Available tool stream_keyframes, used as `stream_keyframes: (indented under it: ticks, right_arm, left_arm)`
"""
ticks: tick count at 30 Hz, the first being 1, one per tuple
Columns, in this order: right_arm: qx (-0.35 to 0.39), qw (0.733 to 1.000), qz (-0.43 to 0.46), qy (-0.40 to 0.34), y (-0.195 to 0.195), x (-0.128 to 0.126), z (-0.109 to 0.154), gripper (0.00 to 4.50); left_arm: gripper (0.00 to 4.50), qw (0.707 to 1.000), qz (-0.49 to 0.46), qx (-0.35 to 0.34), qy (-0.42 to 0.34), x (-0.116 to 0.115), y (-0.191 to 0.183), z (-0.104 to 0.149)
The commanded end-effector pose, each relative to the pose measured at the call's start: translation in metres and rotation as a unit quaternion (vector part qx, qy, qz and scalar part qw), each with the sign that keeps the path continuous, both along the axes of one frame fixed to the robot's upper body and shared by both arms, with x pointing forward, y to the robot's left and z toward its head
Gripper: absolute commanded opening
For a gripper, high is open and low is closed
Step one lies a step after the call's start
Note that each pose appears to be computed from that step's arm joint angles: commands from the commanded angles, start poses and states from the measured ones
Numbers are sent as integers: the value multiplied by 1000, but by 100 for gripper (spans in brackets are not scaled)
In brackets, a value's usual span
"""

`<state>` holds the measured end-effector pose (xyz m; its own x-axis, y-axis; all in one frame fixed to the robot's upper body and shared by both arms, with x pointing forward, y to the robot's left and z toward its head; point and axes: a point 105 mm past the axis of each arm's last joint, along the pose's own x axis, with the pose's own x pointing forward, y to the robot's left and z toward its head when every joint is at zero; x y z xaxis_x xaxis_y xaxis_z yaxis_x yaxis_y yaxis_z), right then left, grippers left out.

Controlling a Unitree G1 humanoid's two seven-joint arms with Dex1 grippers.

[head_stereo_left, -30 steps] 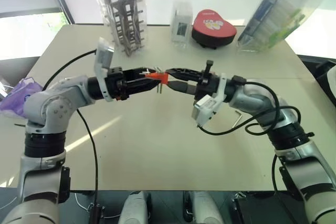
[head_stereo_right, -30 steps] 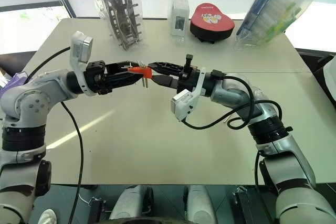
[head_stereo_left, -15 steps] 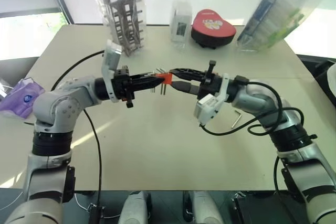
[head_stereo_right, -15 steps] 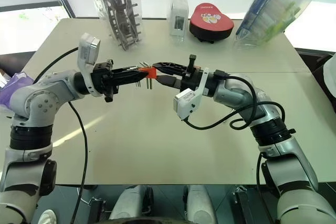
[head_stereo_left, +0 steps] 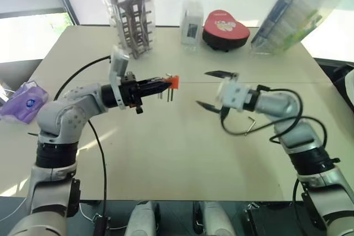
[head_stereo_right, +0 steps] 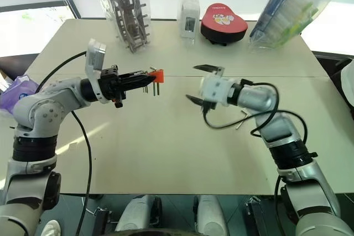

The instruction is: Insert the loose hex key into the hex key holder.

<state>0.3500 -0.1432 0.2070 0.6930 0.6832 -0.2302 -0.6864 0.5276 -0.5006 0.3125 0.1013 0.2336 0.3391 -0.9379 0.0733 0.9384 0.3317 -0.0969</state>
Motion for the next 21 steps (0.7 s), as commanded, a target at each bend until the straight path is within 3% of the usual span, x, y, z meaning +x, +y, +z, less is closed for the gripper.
stream_keyframes:
  ticks: [1, 3, 7, 14, 21]
  right_arm:
    - [72, 989, -48, 120, -12, -16, 13, 447]
    - [93, 978, -77, 170, -18, -23, 12, 447]
    - [103, 939, -225, 240, -50, -27, 4, 447]
    - [93, 888, -384, 237, -97, -30, -21, 447]
    - [72, 861, -434, 253, -112, -43, -48, 447]
  left_arm:
    - [0, 999, 8, -3, -40, -3, -1, 9]
    - [0, 999, 10, -4, -42, -2, -3, 8]
    - [0, 999, 9, -10, -42, 2, -10, 4]
    - [0, 999, -10, -21, -37, 7, -23, 1]
    - [0, 999, -30, -16, -40, 8, -32, -1]
